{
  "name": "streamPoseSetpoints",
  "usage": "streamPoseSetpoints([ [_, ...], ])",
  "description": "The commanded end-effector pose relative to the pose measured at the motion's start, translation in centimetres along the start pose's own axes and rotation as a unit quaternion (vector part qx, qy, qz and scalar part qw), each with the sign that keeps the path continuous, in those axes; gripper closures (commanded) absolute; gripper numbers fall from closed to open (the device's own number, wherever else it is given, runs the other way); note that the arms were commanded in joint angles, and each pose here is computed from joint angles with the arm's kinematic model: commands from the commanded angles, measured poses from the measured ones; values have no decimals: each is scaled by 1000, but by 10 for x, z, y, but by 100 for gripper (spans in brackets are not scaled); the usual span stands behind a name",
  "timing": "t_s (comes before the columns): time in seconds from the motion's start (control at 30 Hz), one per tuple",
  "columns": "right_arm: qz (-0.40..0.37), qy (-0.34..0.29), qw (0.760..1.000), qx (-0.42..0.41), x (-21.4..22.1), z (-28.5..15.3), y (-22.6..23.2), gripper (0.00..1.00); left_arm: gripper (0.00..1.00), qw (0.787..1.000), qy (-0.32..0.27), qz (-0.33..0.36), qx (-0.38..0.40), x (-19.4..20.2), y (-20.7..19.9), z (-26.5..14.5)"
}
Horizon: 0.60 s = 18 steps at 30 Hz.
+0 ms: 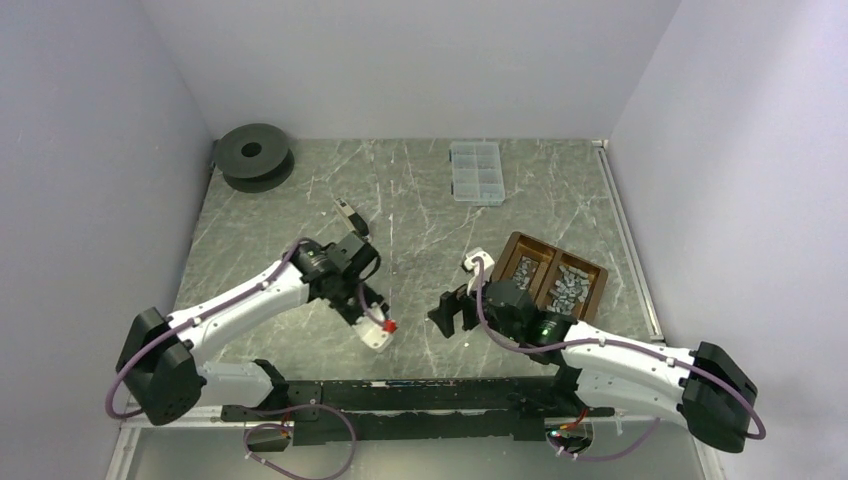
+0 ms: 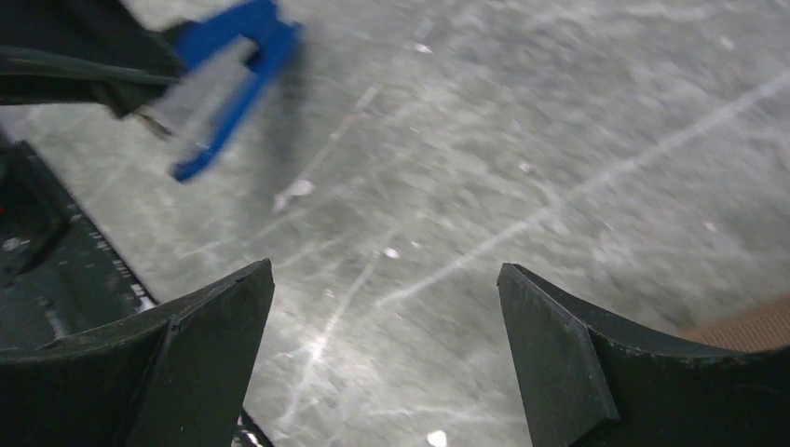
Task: Load the staples into the stapler
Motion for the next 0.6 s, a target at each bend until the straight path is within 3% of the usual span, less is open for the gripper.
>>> streamPoseSetpoints([
  [0.0, -43, -84, 989, -111, -42, 3, 51, 4, 100, 995, -58, -77, -40, -39, 40, -9],
  [0.17, -30, -83, 980, -181, -38, 2, 79, 4, 100, 996, -52, -53, -53, -43, 44, -3],
  [0.57, 0, -58, 979, -194, -21, 35, 96, 14, 100, 996, -41, -39, -70, -51, 50, -2],
])
Point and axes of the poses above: each gripper's point midway between its finger pads, its own z axis out along the fingers, its own y axis along the line the jaws close on, x = y × z, the point moved 1 cm from there along -z, back along the fingers, and after that the axes turned 1 degree about z, right-handed, at the moved point
